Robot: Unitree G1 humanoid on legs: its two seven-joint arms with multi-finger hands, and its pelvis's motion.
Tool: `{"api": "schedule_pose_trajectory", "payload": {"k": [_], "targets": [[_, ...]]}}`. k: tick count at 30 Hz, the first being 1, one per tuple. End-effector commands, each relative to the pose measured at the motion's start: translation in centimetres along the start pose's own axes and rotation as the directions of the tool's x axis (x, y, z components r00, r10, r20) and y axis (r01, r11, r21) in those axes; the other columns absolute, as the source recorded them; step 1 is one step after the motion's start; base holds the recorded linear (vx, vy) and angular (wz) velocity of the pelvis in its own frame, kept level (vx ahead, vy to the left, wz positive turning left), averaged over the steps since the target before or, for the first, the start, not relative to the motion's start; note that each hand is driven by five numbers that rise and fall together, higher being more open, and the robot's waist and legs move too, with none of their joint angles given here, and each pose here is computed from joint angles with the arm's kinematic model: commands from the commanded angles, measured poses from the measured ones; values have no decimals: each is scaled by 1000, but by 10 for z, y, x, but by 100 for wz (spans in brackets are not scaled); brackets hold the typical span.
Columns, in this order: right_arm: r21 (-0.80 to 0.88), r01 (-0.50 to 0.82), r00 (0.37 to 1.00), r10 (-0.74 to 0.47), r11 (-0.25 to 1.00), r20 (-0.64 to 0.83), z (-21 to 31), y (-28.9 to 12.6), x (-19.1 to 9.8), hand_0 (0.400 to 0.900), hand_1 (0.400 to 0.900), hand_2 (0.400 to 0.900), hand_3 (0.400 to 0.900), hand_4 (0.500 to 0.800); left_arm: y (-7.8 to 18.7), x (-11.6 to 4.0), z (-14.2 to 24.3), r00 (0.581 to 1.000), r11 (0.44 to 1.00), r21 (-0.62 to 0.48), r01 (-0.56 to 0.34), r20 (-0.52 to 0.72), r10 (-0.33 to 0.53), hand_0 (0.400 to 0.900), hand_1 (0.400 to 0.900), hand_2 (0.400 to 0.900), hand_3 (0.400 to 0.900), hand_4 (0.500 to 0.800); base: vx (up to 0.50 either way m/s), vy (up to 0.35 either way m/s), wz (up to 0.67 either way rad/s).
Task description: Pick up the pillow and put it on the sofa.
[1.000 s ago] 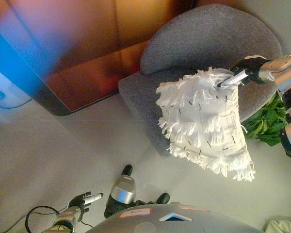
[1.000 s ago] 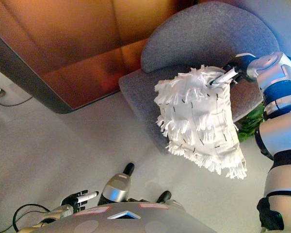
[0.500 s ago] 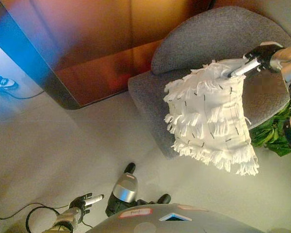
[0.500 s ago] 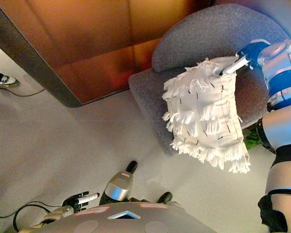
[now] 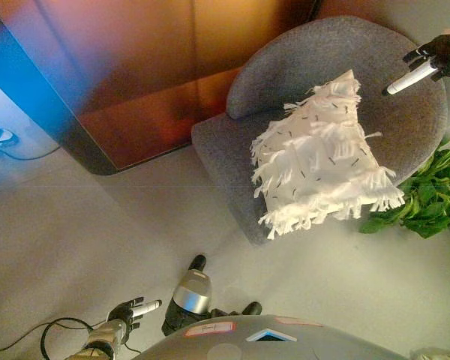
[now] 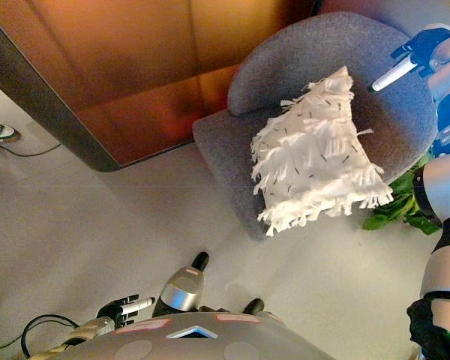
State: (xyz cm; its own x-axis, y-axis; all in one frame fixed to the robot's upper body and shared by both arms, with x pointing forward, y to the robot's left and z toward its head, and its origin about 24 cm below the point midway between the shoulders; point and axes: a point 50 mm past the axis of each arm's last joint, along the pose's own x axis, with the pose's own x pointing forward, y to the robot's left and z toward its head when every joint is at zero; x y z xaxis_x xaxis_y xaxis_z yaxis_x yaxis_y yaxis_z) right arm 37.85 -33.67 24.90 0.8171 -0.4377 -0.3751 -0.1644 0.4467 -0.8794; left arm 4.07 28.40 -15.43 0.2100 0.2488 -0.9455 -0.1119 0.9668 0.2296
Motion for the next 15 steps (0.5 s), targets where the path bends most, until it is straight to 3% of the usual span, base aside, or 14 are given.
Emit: {"api": "schedule_pose_trajectory", "payload": {"k": [1, 8, 15], "targets": [[-90, 231, 970, -237, 969, -62, -6, -69, -33, 900, 900, 900, 900, 800, 19, -5, -23, 996, 995, 85, -41, -74, 48, 900, 900, 900, 900, 800, -63, -2, -10], [-14, 187, 977, -187, 982, -98, -26, -65, -30, 900, 900, 900, 900, 800, 18, -4, -19, 997, 998, 56, -40, -62, 43, 900, 900, 900, 900, 800, -56, 1, -12], [297, 119, 985, -151, 948, 87, -29, -36, -14, 900, 900, 900, 900, 800, 12, -1, -4, 999, 1000, 2, -26, -35, 26, 900, 900, 900, 900, 800, -67, 13, -14]]}}
